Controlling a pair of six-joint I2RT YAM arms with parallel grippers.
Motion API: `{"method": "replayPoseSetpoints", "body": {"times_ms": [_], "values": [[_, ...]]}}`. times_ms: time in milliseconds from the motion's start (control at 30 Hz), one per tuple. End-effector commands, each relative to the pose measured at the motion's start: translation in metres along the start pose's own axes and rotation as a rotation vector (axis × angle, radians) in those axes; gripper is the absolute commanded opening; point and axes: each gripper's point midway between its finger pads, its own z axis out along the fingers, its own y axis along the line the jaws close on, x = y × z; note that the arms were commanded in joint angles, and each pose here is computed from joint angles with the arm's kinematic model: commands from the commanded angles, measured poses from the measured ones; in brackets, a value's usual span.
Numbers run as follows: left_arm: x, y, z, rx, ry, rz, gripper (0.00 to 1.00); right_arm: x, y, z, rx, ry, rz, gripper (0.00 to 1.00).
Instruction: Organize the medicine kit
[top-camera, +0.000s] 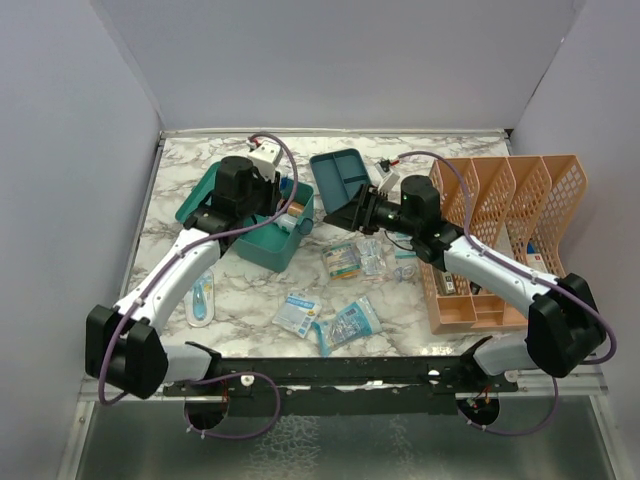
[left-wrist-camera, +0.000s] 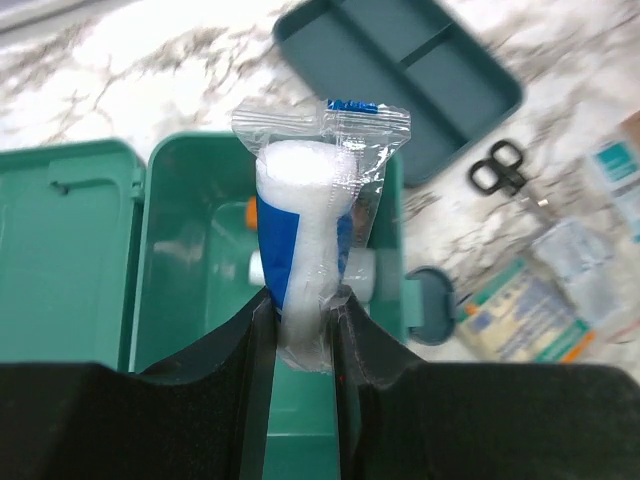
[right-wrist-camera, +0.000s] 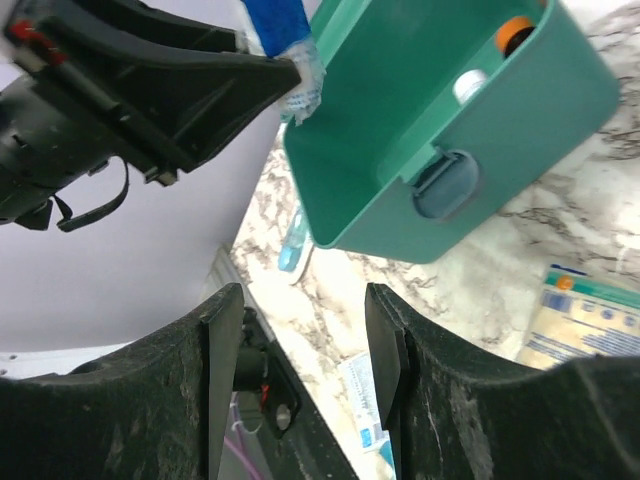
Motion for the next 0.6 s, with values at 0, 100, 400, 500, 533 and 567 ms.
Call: {"method": "replayPoseSetpoints", "body": {"times_ms": [0,100,400,500,533,567], "values": [[0.043,0.04,0.017,-0.191,0.188,0.099,0.14,-0.013,-0.015,-0.005,0.118,-0.06,-0.054,0.53],[0.055,0.052,0.032,-0.255,0.247,0.09,0.11,-0.01,-0.021,-0.004,0.146,-0.041,-0.047,0.53],[0.069,0.071,0.061,-0.356,0.319,0.093,0.11,-0.002,-0.035,0.003,0.186,-0.002,-0.02,0.52],[0.07,0.073,0.071,-0.363,0.334,0.104,0.11,0.001,-0.042,0.007,0.195,0.009,-0.014,0.52],[0.069,0.074,0.075,-0.367,0.335,0.107,0.11,0.003,-0.044,0.009,0.197,0.012,-0.012,0.52],[0.071,0.075,0.082,-0.367,0.348,0.112,0.11,0.004,-0.046,0.01,0.198,0.016,-0.011,0.52]]}}
